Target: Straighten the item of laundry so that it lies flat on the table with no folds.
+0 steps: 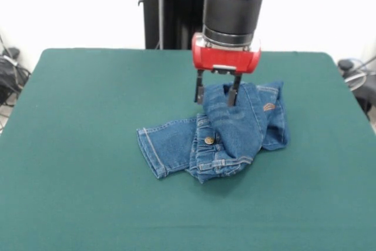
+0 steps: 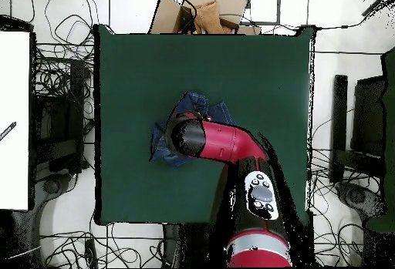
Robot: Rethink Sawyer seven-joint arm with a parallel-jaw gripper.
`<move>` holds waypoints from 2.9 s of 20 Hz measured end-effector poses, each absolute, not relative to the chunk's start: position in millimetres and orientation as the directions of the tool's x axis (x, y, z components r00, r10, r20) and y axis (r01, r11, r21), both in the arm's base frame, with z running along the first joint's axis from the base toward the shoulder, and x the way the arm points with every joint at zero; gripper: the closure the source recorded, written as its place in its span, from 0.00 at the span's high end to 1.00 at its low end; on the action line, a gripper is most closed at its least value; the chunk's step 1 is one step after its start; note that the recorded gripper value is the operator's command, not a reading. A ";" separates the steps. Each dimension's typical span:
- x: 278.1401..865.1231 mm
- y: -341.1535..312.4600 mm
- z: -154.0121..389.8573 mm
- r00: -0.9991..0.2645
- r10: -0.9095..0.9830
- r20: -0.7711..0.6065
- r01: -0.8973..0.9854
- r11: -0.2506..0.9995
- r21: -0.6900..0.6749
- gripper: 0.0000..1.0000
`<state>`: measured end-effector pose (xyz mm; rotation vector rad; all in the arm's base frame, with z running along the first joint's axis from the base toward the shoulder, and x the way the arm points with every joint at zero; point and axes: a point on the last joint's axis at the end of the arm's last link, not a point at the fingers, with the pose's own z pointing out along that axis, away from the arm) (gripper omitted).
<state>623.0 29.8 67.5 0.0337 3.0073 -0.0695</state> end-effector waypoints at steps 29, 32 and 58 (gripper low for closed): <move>624.3 35.7 35.9 -0.995 0.010 -0.102 0.014 0.999 -0.038 1.00; 624.3 36.0 36.0 -0.995 0.010 -0.102 0.013 0.999 -0.038 1.00; 634.3 51.4 57.2 -0.990 -0.016 -0.142 -0.011 0.999 -0.040 1.00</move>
